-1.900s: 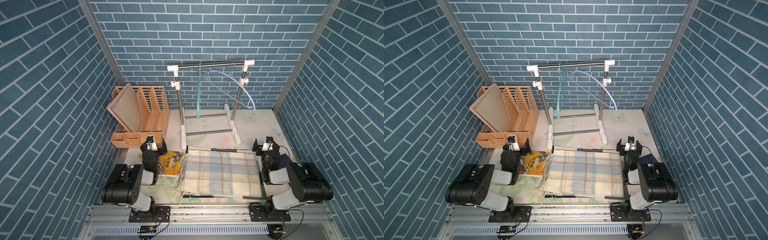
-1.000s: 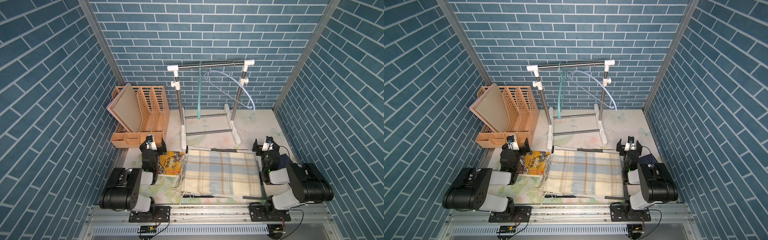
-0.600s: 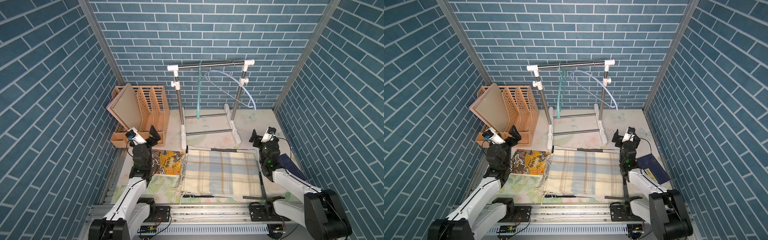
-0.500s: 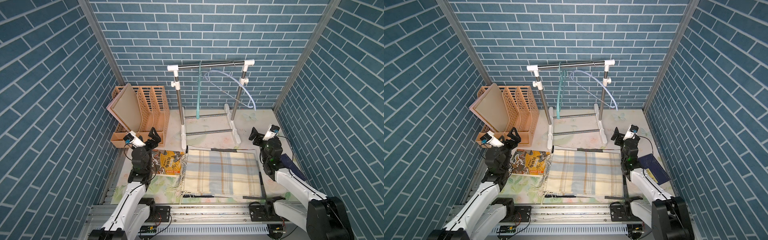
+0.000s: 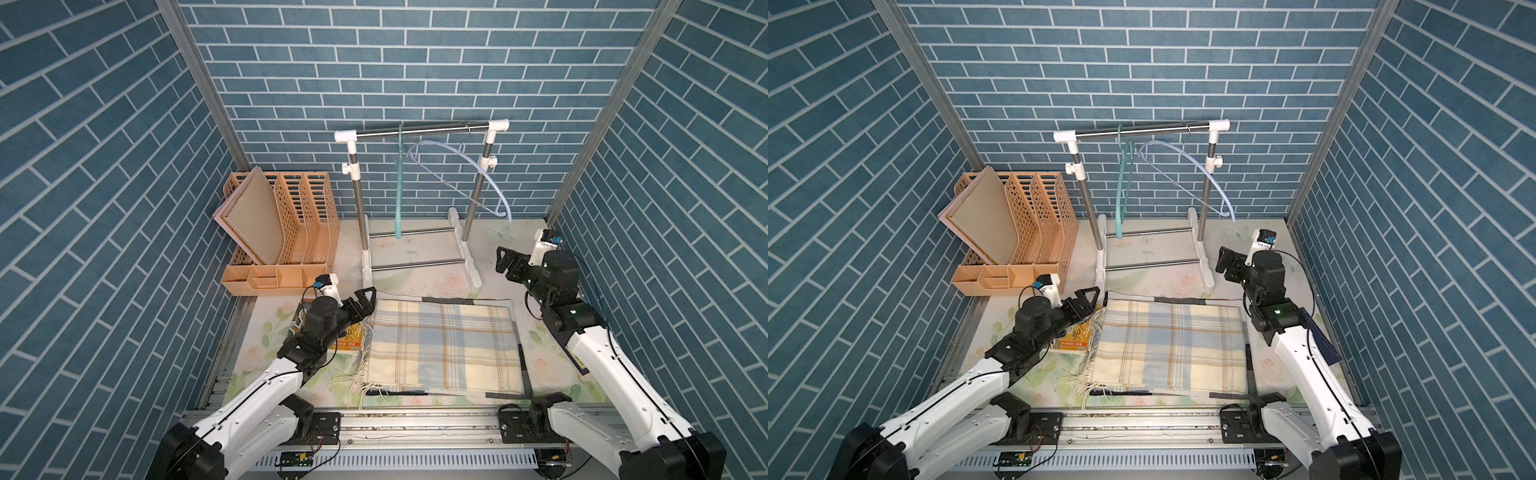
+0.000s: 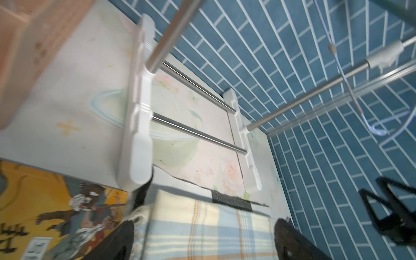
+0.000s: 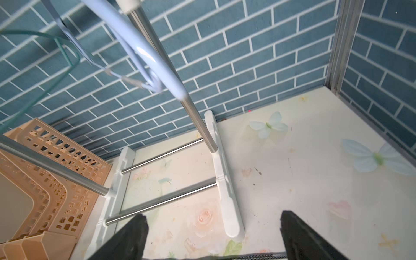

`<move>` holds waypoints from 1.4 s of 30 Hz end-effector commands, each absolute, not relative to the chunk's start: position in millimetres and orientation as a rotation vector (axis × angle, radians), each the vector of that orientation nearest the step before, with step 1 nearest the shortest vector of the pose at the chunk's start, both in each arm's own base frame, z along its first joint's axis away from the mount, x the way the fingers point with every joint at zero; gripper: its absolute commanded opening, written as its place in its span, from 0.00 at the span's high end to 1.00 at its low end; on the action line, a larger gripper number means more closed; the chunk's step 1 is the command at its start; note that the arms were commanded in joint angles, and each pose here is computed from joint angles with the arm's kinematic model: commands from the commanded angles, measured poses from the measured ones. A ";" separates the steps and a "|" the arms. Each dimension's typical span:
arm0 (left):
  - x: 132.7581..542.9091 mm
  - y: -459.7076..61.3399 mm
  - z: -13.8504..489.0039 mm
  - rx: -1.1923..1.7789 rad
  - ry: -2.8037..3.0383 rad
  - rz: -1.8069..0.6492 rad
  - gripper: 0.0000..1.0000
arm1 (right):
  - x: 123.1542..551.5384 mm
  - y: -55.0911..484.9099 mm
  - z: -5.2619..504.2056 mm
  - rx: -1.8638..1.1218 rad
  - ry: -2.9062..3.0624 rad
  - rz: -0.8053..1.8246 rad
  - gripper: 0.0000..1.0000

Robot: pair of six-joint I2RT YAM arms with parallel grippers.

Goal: Hang the scarf on the hanger
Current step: Pick up the hanger from the clothesline.

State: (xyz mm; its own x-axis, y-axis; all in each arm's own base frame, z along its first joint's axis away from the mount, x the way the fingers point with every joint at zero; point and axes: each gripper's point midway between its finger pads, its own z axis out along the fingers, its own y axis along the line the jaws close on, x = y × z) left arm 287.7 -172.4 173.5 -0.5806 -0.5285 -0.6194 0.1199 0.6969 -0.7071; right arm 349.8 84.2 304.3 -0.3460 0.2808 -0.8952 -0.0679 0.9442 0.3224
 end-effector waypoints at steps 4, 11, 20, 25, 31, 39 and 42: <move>281.4 -211.7 170.0 -0.118 2.044 -0.950 0.00 | 365.7 87.6 346.8 0.000 1.989 0.142 0.09; 277.2 -239.3 150.2 0.000 2.089 -0.978 0.01 | 414.2 113.8 410.4 -0.160 1.879 0.112 0.14; 263.4 -267.6 130.3 0.107 2.117 -1.052 0.00 | 467.4 164.2 447.7 -0.433 1.779 0.164 0.14; 259.7 -279.8 128.3 0.174 2.111 -1.060 0.00 | 492.3 177.1 453.8 -0.442 1.746 0.189 0.14; 259.2 -283.6 118.1 0.209 2.128 -1.043 0.00 | 511.4 192.7 449.7 -0.469 1.733 0.241 0.17; 258.6 -287.3 109.5 0.220 2.148 -1.046 0.00 | 515.7 202.8 434.7 -0.504 1.757 0.284 0.30; 258.8 -287.5 108.9 0.216 2.149 -1.045 0.00 | 514.3 204.9 435.5 -0.510 1.754 0.300 0.39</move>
